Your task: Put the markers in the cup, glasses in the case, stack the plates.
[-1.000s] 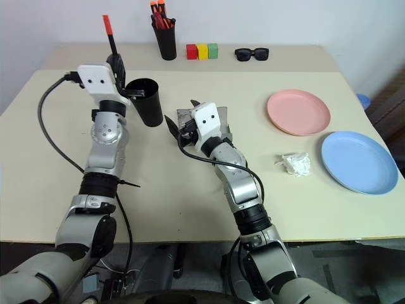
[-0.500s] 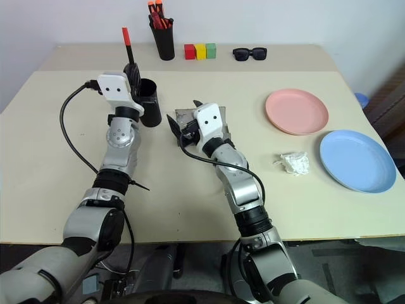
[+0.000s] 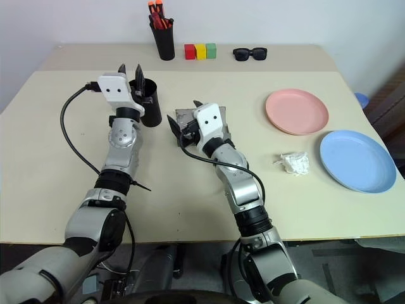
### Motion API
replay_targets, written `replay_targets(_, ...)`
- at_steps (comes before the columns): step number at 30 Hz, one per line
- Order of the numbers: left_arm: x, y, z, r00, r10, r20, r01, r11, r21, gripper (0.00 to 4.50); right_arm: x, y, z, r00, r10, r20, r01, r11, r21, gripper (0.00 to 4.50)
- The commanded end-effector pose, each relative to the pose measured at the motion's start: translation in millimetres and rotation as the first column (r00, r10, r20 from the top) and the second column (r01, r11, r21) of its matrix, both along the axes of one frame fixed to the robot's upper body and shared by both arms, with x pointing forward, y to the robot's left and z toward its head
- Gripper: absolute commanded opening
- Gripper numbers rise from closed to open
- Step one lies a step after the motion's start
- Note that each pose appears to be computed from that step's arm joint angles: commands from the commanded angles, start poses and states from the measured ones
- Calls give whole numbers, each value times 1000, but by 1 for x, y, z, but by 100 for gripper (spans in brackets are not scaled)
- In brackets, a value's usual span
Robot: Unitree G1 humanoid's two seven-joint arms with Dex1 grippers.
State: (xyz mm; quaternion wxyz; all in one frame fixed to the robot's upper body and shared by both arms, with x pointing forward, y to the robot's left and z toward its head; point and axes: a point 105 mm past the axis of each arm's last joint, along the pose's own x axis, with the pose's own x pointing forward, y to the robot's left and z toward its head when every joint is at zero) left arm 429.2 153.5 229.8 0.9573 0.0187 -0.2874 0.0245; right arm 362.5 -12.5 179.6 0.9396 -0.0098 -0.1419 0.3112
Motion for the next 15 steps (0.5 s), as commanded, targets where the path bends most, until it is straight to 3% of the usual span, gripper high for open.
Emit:
replay_targets(1, -13, -8, 40, 991, -62, 122, 63, 998, -6, 184, -5, -8, 21, 997, -1, 72, 0, 1000, 17, 437)
replay_targets(6, -31, -50, 54, 921, -389, 19, 385, 916, 117, 184, -5, -35, 25, 995, 32, 92, -23, 995, -95, 437)
replay_targets(9, -39, -69, 40, 843, -511, -167, 536, 823, 188, 273, -10, -50, 22, 993, 79, 90, -61, 979, -192, 437)
replay_targets(12, -37, -78, 14, 774, -499, -389, 605, 764, 225, 418, -17, -65, 16, 989, 137, 57, -116, 955, -273, 437)
replay_targets(13, -36, -83, -2, 710, -508, -488, 656, 728, 197, 445, -22, -73, 13, 986, 165, 34, -146, 938, -314, 437)
replay_targets(15, -37, -89, -22, 611, -513, -603, 719, 679, 150, 445, -31, -85, 7, 980, 200, -6, -187, 906, -379, 437)
